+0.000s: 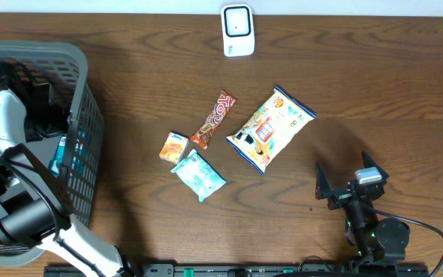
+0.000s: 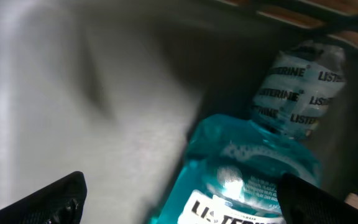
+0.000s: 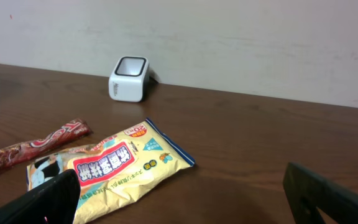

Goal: Scan the item barcode
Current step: 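Lower the left gripper into the basket and grasp the blue Listerine bottle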

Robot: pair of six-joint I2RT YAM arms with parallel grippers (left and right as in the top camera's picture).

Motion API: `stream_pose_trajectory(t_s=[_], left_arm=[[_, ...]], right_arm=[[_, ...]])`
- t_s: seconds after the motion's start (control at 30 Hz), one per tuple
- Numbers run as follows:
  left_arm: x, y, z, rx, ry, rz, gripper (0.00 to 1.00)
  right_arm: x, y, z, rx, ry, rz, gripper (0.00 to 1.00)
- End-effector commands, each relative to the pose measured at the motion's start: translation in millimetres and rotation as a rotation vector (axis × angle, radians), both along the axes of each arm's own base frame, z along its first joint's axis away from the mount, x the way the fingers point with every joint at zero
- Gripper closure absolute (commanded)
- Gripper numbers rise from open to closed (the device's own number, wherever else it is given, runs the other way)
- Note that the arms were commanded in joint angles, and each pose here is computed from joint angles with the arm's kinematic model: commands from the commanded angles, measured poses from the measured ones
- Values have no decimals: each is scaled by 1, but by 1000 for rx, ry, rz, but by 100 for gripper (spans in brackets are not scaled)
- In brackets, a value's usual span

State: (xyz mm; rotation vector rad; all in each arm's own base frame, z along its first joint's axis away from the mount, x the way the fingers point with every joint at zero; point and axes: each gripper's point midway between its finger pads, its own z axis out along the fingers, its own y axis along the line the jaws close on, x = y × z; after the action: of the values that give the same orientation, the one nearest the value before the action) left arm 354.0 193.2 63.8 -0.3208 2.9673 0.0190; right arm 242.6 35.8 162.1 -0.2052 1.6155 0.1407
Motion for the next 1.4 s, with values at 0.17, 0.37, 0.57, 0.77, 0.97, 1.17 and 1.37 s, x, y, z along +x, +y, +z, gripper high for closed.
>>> stream_pose_trajectory(t_s=[0.17,0.37,0.57,0.77,0.97,1.17,1.37], left_arm=[[-6,-6,-47,28,144,-95,2],[-24,34,-50,223,244,70,2],[-32,47,-49,235,244,191,2],[-26,34,-53,150,203,236,2],[-16,17,-55,46,158,245,2],[-16,19,-56,35,141,443,2],[-16,19,-56,32,140,465,2]], right_arm=[[0,1,-1,-2,-1,4,1],[0,1,-1,-2,-1,4,1],[0,1,-1,-2,-1,4,1],[0,1,-1,-2,-1,4,1],[0,1,-1,-2,-1,4,1],[0,1,-1,-2,-1,4,1],[0,1,-1,-2,-1,4,1]])
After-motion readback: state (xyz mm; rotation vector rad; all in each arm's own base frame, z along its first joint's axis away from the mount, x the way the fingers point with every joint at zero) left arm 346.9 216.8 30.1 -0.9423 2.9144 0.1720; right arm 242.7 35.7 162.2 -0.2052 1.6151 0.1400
